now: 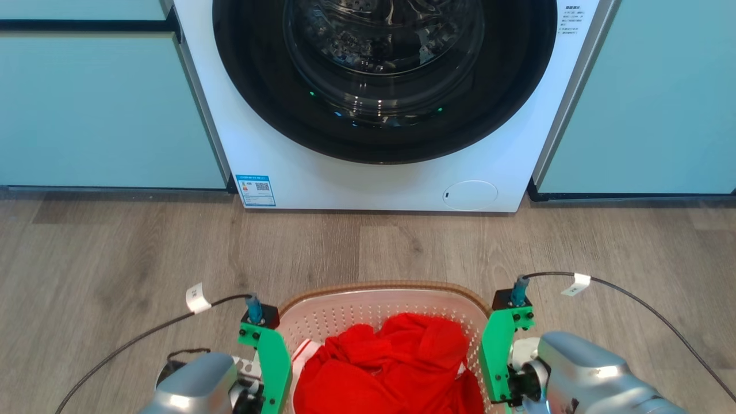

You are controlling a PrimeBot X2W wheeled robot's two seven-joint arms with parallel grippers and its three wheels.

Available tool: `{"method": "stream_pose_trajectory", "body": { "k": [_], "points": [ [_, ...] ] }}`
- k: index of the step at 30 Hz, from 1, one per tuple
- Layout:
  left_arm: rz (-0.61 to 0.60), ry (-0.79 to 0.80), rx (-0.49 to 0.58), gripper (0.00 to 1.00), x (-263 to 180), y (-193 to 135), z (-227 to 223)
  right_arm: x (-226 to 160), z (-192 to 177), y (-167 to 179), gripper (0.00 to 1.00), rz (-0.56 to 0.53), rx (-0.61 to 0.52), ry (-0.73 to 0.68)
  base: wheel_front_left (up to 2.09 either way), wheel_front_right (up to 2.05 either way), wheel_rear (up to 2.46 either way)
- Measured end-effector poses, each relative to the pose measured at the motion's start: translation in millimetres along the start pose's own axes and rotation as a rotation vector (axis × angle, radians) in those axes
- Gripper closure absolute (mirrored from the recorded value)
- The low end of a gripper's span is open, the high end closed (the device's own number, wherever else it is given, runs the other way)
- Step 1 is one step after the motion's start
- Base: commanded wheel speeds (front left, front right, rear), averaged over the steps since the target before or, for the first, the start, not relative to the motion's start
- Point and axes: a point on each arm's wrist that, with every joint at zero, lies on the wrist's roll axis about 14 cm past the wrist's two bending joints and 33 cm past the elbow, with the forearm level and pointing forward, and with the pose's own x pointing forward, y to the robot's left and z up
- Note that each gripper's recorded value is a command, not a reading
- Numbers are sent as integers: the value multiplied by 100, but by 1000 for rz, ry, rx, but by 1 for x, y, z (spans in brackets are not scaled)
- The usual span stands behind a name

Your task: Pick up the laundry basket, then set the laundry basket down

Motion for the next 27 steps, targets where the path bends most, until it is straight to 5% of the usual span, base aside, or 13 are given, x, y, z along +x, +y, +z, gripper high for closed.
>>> {"method": "stream_pose_trajectory", "body": {
  "k": [27],
  "points": [
    [2, 0, -7, 100, 0, 0, 0, -1, -1, 0, 100, -2, -1, -3, 0, 0, 0]
  ]
}}
